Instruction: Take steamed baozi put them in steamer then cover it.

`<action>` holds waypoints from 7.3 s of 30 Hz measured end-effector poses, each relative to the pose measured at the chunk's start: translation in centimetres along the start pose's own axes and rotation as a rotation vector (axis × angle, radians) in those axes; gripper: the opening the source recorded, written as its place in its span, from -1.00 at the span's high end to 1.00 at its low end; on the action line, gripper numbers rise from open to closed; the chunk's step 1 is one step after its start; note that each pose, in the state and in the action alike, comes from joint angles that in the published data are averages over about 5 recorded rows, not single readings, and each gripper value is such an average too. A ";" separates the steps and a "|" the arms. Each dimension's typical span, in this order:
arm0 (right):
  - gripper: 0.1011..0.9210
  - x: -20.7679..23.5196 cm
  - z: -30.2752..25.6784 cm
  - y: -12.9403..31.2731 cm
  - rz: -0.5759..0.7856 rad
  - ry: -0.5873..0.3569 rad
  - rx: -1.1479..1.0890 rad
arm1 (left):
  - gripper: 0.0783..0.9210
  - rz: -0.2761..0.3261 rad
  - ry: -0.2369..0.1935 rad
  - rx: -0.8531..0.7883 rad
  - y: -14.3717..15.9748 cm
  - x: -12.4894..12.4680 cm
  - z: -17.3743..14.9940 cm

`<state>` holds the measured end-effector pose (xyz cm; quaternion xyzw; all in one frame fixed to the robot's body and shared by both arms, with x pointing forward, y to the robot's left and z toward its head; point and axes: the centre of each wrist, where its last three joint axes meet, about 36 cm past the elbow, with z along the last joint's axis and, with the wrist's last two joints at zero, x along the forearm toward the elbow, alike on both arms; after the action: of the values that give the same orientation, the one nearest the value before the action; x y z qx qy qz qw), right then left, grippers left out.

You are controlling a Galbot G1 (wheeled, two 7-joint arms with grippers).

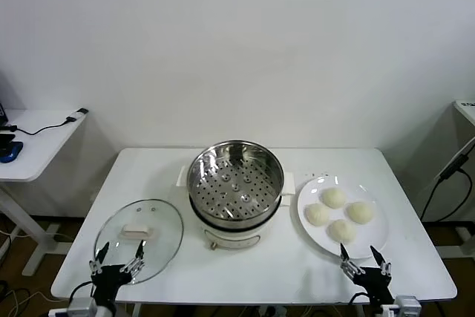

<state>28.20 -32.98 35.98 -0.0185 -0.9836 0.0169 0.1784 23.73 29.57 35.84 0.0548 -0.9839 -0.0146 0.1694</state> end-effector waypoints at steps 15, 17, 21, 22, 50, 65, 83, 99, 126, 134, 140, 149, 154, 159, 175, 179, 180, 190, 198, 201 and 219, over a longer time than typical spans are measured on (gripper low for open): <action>-0.76 -14.2 -16.1 -4.3 -0.285 -0.079 0.556 | -0.77 0.018 -0.018 0.002 -0.5 -0.2 -0.6; -0.76 -16.0 -18.3 -4.8 -0.379 -0.064 0.679 | -0.77 0.018 -0.022 0.003 -0.6 -0.2 -0.8; -0.76 -19.2 -22.0 -6.3 -0.575 0.008 0.909 | -0.77 0.017 -0.026 0.007 -0.7 -0.2 -0.9; -0.76 -19.8 -22.9 -6.8 -0.620 0.033 0.960 | -0.77 0.017 -0.025 0.008 -0.7 -0.2 -0.9; -0.76 -31.5 -26.5 -5.2 -0.910 0.748 1.363 | -0.77 0.026 -0.021 0.036 -2.1 0.0 0.1; -0.76 -35.4 -23.7 -2.5 -0.894 0.801 1.334 | -0.77 0.046 0.001 0.026 -3.2 0.2 0.8; -0.08 -34.8 -29.3 -1.1 -0.932 0.737 1.378 | -0.77 0.057 0.001 0.013 -3.7 0.8 0.5; -0.08 -24.1 -49.1 16.6 -1.214 0.181 1.942 | -0.77 0.067 -0.007 0.008 -3.9 1.1 0.0; -0.08 -29.9 -40.5 29.6 -1.503 -0.153 2.490 | -0.77 0.046 -0.017 -0.005 -3.2 1.5 -0.2; -0.08 -31.7 -38.4 30.6 -1.509 -0.134 2.499 | -0.77 0.042 -0.018 -0.005 -3.2 1.3 -0.1; -0.19 -32.5 -37.8 31.0 -1.509 -0.116 2.493 | -0.77 0.042 -0.017 -0.006 -3.1 1.2 -0.1; -0.74 -32.4 -39.3 30.6 -1.511 -0.139 2.441 | -0.77 0.039 -0.021 -0.004 -3.0 1.0 -0.2; -0.76 -30.9 -43.9 29.0 -1.488 -0.112 2.392 | -0.77 0.039 -0.025 -0.007 -2.8 1.0 -0.4; -0.76 -28.8 -49.4 24.3 -1.422 -0.003 2.255 | -0.77 0.034 -0.035 -0.013 -2.5 0.9 -0.8; -0.76 -23.7 -44.4 2.9 -1.160 0.523 1.597 | -0.77 0.024 -0.054 -0.009 -2.3 0.7 -1.5; -0.76 -23.7 -40.1 1.7 -1.125 0.599 1.485 | -0.77 0.021 -0.057 -0.006 -2.3 0.8 -1.7; -0.76 -23.8 -39.1 1.5 -1.115 0.615 1.464 | -0.77 0.020 -0.057 -0.004 -2.3 0.9 -1.7; -0.76 -25.4 -29.9 1.6 -1.011 0.730 1.342 | -0.77 0.021 -0.056 0.004 -2.5 1.1 -1.8; -0.76 -26.9 -24.6 2.5 -0.956 0.757 1.289 | -0.77 0.023 -0.045 0.003 -2.6 1.0 -1.4; -0.76 -27.4 -23.2 2.9 -0.945 0.761 1.279 | -0.77 0.024 -0.043 0.001 -2.6 1.0 -1.3; -0.30 -28.8 -21.1 3.3 -0.918 0.768 1.255 | -0.77 0.030 -0.037 -0.001 -2.8 1.0 -1.1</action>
<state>62.62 -30.34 45.52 0.4777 -0.5745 0.4753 0.4646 23.49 26.63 37.10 0.0399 -0.9876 -0.0135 0.1511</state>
